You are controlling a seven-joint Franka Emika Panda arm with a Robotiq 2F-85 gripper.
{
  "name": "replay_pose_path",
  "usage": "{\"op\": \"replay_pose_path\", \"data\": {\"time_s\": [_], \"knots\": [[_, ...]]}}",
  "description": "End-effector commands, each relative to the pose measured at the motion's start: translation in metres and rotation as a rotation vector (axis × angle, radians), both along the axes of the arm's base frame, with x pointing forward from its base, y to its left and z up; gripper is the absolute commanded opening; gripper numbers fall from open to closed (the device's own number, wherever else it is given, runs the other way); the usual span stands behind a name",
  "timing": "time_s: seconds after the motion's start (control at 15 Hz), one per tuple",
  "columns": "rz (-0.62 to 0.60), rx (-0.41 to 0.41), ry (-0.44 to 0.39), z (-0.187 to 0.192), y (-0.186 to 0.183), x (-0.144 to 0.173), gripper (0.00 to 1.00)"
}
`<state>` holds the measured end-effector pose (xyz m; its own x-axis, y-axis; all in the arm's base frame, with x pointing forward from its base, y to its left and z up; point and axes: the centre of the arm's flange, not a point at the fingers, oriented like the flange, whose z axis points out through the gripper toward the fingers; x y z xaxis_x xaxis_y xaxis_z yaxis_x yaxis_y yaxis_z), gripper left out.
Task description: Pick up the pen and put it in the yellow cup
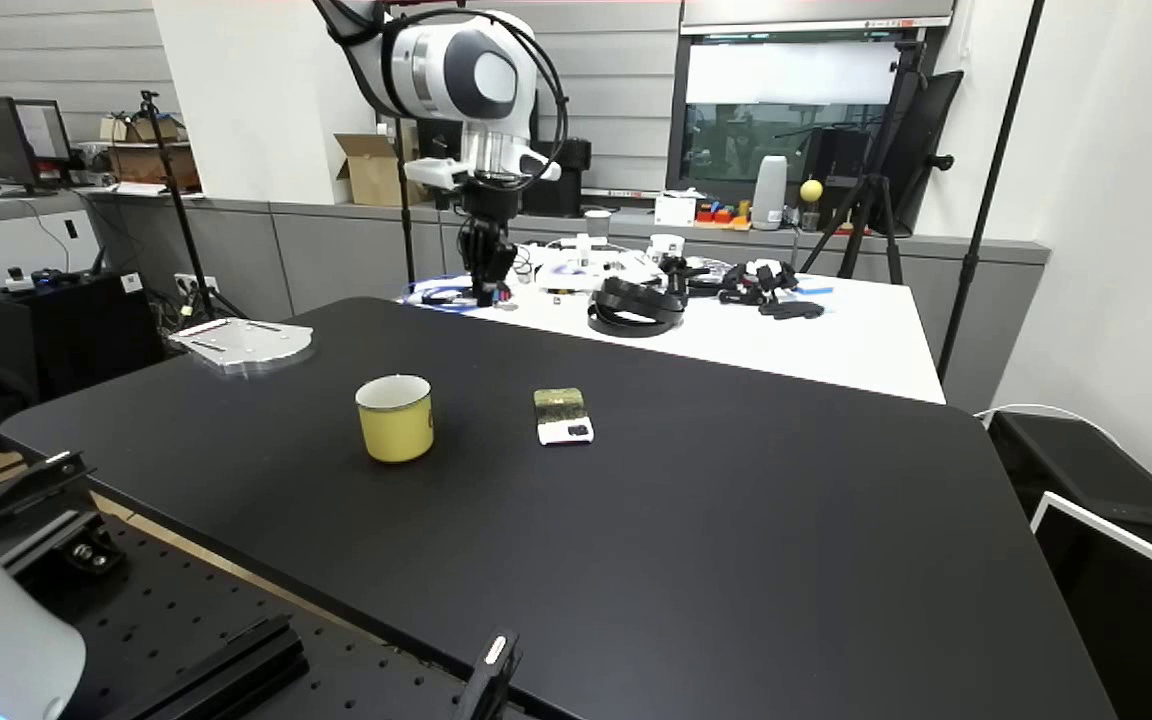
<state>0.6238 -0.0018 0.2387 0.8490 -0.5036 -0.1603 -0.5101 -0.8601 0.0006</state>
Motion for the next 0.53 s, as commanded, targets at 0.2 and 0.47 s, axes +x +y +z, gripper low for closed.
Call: {"op": "replay_pose_path", "data": {"time_s": [0.2,0.47], "knots": [[0.005,0.131,0.263,0.010,-0.004,-0.022,0.04],[-0.011,0.206,0.403,0.000,-0.013,-0.036,0.04]]}}
